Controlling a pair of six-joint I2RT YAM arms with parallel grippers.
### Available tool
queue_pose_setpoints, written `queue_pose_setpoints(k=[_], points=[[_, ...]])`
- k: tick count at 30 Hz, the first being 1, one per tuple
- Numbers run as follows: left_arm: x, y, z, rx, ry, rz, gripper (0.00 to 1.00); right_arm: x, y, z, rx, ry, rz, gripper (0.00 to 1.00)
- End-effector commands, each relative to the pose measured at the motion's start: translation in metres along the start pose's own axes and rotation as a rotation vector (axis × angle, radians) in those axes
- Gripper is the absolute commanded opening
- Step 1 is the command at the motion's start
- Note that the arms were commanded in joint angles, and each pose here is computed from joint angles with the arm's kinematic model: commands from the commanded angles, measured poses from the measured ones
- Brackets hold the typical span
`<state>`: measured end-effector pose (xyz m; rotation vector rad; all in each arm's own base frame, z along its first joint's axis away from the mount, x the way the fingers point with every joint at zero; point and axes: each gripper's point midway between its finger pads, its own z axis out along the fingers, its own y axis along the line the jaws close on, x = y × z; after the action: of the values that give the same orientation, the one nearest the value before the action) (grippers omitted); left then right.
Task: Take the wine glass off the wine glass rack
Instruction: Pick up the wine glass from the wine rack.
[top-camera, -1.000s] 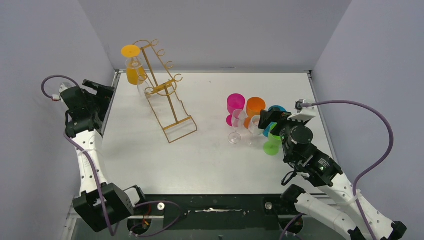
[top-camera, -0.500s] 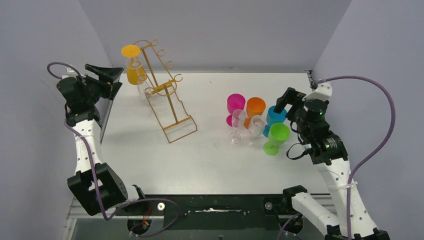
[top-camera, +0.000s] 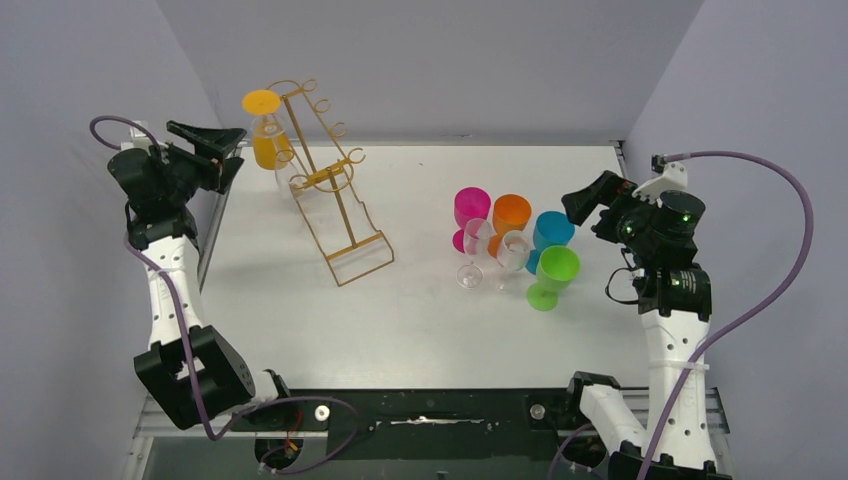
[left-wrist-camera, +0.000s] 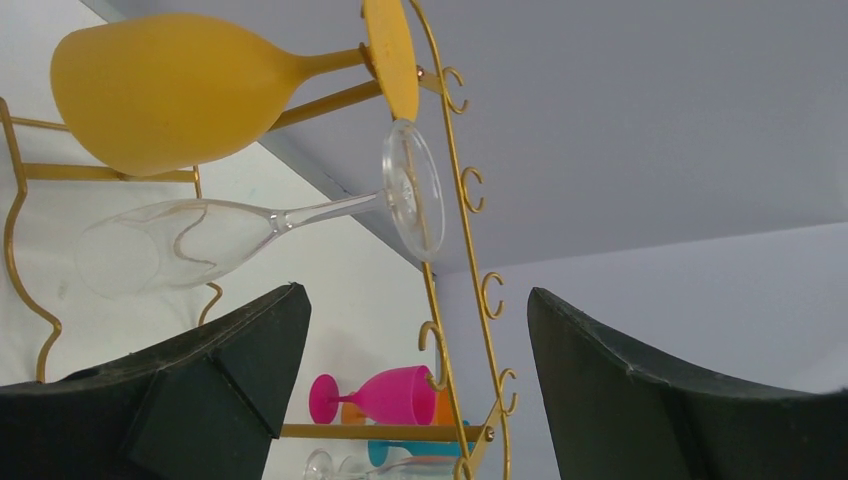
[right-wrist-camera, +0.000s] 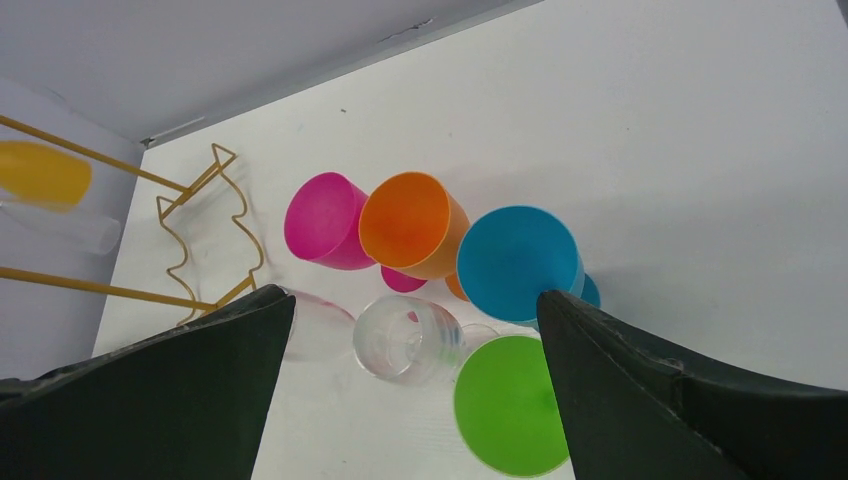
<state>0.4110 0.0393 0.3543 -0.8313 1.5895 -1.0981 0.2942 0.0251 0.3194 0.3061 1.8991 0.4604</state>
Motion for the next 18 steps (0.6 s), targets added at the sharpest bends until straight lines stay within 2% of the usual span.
queue_pose_setpoints(k=[1,5,8,12,15,18], points=[[-0.015,-0.054,0.0,0.136,-0.025,0.1,0.79,-0.01,0.013,-0.009,-0.062,-0.061,-0.017,0.98],[-0.012,-0.057,0.018,0.103,-0.008,0.129,0.74,-0.007,0.015,-0.006,-0.075,-0.028,-0.014,0.98],[-0.014,-0.036,0.032,-0.009,-0.012,0.134,0.67,-0.004,0.016,-0.006,-0.082,-0.011,-0.002,0.98],[-0.014,-0.017,0.038,-0.073,-0.028,0.118,0.65,-0.001,0.017,-0.009,-0.085,-0.013,0.009,0.98],[-0.014,-0.01,0.04,-0.099,-0.038,0.118,0.63,0.001,0.017,-0.01,-0.083,-0.017,0.015,0.98],[-0.012,-0.011,0.047,-0.091,-0.026,0.122,0.56,0.001,0.017,-0.01,-0.085,-0.021,0.02,0.98]])
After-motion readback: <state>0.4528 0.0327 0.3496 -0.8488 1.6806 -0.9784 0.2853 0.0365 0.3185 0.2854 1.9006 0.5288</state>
